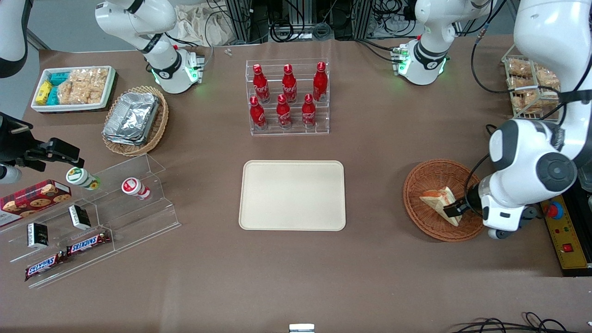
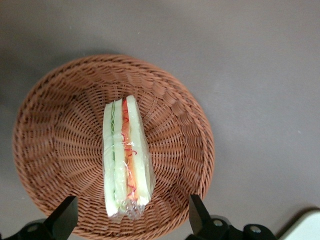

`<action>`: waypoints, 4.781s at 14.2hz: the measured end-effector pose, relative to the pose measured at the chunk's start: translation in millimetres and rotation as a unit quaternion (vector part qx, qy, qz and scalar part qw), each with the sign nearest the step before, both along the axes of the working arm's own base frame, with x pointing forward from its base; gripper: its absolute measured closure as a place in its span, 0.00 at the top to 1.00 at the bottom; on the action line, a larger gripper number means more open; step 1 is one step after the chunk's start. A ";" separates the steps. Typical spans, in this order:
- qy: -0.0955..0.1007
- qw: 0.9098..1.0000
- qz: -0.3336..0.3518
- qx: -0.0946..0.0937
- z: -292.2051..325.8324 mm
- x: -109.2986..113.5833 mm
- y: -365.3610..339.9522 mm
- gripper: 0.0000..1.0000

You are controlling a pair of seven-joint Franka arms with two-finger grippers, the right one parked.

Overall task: Place sandwich from basket to tray
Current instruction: 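Lower the left gripper and close it on the wrapped sandwich, then lift the sandwich and carry it with the left gripper to the tray, then lower the sandwich onto the tray and open the left gripper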

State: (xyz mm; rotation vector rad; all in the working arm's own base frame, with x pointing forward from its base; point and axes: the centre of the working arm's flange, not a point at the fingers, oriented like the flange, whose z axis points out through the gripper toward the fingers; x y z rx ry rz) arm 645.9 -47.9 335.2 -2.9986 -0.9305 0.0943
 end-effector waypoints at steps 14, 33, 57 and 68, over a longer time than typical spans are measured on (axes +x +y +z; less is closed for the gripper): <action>0.013 0.998 0.054 -0.002 -57.0 -14.5 1.3 1.00; 0.034 0.998 0.057 0.010 -37.3 -13.9 2.3 0.31; -0.002 0.949 -0.314 -0.025 -90.4 -74.3 -370.1 0.19; 0.004 0.944 -0.327 -0.034 -112.4 -76.8 -376.8 0.51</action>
